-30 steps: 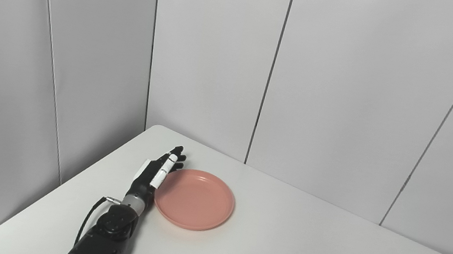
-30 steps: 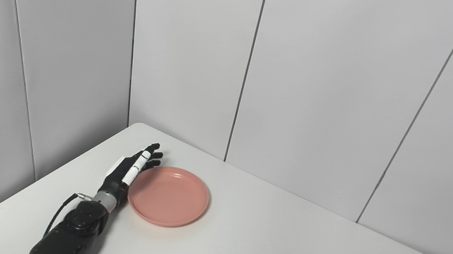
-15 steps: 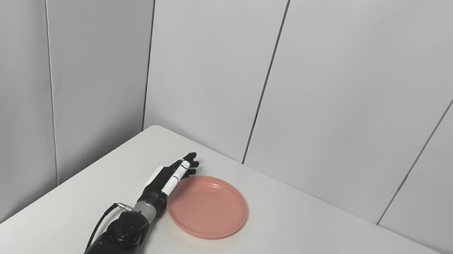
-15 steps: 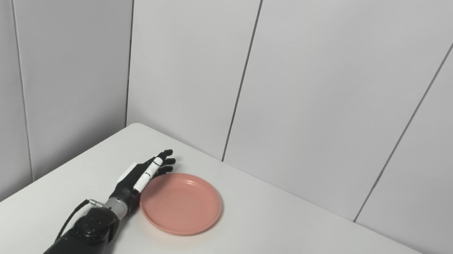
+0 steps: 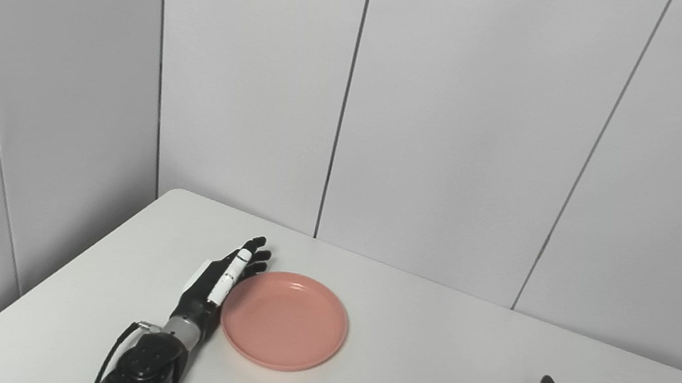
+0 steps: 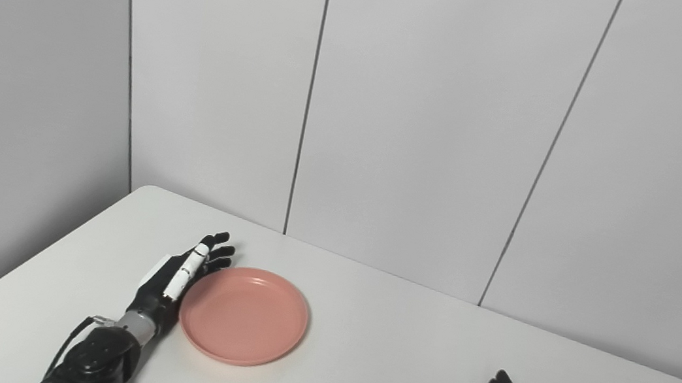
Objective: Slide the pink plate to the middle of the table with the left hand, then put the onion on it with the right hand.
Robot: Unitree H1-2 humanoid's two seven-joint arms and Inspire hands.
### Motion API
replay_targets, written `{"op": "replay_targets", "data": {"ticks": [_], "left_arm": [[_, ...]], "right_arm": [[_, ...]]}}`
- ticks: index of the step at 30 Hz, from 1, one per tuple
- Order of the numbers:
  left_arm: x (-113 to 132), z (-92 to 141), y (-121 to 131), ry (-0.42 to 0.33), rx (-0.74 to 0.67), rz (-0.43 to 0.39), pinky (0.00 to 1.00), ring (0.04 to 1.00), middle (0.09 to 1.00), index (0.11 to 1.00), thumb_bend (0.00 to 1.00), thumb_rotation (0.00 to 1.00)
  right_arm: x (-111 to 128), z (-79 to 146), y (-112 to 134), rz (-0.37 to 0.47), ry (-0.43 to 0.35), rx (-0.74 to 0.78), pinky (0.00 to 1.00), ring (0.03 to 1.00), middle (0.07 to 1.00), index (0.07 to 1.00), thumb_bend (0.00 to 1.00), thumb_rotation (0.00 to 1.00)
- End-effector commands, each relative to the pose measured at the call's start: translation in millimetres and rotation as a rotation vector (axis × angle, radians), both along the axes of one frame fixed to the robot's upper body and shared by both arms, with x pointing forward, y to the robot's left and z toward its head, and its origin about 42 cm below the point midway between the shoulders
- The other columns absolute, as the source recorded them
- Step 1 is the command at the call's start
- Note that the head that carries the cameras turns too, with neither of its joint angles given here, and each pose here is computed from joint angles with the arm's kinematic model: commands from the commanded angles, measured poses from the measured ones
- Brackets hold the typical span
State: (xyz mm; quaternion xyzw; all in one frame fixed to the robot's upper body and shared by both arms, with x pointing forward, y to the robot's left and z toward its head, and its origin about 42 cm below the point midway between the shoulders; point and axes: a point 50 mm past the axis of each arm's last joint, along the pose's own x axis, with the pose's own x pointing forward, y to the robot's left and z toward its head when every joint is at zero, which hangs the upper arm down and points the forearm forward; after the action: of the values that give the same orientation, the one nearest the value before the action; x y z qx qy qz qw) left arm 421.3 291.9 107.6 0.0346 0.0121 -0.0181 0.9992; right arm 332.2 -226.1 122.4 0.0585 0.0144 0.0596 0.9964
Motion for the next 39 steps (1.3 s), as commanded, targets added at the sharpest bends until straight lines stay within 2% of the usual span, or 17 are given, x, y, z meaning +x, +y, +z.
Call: {"op": "replay_targets", "data": {"ticks": [1, 2, 14, 18, 24, 32, 39], "left_arm": [[6.5, 8.3, -15.8, -0.01, -0.014, -0.075, 0.88, 0.881, 0.877, 0.877, 0.58, 1.0], [6.1, 8.6, -16.6, -0.01, -0.017, -0.08, 0.89, 0.884, 0.88, 0.881, 0.59, 1.0], [3.7, 10.8, -38.6, 0.014, -0.044, -0.095, 0.91, 0.903, 0.9, 0.904, 0.56, 1.0], [1.1, 10.0, -50.0, 0.02, -0.082, -0.096, 0.94, 0.92, 0.916, 0.918, 0.55, 1.0], [-6.2, 4.5, -68.6, 0.027, -0.154, -0.092, 0.93, 0.923, 0.921, 0.925, 0.56, 1.0], [-17.1, 0.1, -88.2, 0.019, -0.147, -0.128, 0.94, 0.931, 0.931, 0.933, 0.58, 1.0], [-27.4, -3.4, -102.0, 0.023, -0.165, -0.132, 0.95, 0.93, 0.931, 0.936, 0.61, 1.0]], "right_arm": [[12.2, 27.2, 9.9, 0.004, -0.14, -0.011, 0.99, 0.973, 0.981, 0.991, 0.6, 0.79], [11.6, 28.4, 11.8, 0.004, -0.14, -0.016, 1.0, 0.977, 0.982, 0.993, 0.58, 0.8], [14.1, 37.4, 27.1, -0.008, -0.126, -0.015, 1.0, 0.988, 0.985, 0.996, 0.56, 0.81], [13.9, 38.4, 30.7, -0.016, -0.12, 0.001, 1.0, 0.988, 0.983, 0.992, 0.58, 0.79], [13.9, 39.6, 30.3, -0.013, -0.123, -0.001, 1.0, 0.988, 0.986, 0.994, 0.59, 0.79], [14.0, 40.9, 29.3, -0.013, -0.123, -0.009, 1.0, 0.988, 0.985, 0.996, 0.6, 0.8], [15.1, 40.2, 27.7, -0.01, -0.13, -0.009, 1.0, 0.985, 0.987, 0.997, 0.57, 0.81]]}}
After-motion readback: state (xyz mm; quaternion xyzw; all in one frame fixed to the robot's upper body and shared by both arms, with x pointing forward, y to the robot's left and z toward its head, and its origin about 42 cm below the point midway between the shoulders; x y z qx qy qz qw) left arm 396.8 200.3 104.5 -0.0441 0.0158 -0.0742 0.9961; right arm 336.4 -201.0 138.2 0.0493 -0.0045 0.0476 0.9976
